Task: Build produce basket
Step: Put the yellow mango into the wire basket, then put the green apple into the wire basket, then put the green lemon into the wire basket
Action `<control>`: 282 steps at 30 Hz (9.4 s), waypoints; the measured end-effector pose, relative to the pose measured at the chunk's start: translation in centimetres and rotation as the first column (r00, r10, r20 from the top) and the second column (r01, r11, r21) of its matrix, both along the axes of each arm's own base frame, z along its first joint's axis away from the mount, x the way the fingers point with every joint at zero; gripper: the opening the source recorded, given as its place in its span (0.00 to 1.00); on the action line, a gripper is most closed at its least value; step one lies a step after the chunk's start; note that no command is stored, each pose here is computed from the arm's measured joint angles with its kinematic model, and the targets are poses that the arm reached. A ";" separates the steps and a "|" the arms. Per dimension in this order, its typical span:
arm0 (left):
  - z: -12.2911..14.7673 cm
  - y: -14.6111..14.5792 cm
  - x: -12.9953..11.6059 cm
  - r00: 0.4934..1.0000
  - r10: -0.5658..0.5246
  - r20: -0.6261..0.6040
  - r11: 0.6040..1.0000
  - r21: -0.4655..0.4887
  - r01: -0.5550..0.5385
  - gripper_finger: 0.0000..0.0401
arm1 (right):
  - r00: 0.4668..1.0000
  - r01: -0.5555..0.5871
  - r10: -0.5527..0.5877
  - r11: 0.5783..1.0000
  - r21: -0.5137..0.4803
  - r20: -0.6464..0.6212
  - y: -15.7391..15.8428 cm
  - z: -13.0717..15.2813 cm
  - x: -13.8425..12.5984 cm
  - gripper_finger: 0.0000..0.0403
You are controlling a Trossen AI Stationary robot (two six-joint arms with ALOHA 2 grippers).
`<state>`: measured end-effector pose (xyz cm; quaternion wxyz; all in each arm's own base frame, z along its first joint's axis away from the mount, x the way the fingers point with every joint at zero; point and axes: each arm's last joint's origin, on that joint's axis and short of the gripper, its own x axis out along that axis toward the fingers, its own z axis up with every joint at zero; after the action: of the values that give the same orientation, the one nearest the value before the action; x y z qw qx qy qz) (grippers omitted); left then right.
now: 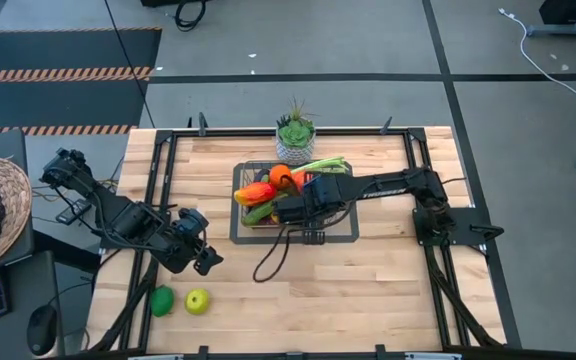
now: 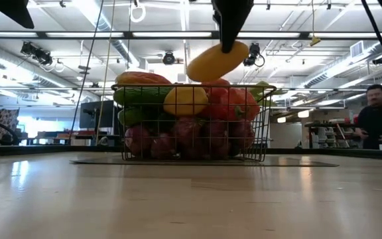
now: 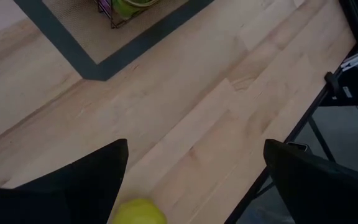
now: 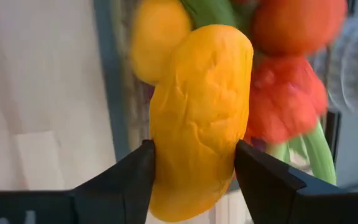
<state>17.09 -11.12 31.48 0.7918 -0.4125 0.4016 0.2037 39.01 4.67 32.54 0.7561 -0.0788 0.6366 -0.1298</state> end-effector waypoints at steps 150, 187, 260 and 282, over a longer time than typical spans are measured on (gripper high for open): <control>-3.4 20.2 10.3 0.991 0.130 0.020 0.902 0.412 -0.127 0.86 | 0.598 0.632 -0.694 0.716 0.296 0.401 1.6 4.7 -0.3 0.93; -3.3 19.1 7.7 0.986 0.018 -0.167 0.934 0.354 0.043 0.99 | 0.374 0.628 -0.841 0.540 0.560 0.391 3.0 5.3 0.9 0.93; -13.8 -9.2 0.7 0.442 -0.043 -0.896 0.998 -0.055 -0.013 0.99 | 0.738 0.370 -0.487 0.871 0.323 0.467 5.0 5.3 0.6 0.93; -16.0 -9.7 -1.3 0.428 -0.053 -0.902 0.997 -0.071 -0.026 0.99 | 0.740 0.369 -0.485 0.872 0.321 0.467 5.1 5.3 0.6 0.93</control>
<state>15.81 -20.81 15.44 0.4400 -0.2651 0.7734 0.3715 39.58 9.74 37.84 0.8558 0.1886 0.4118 -0.2501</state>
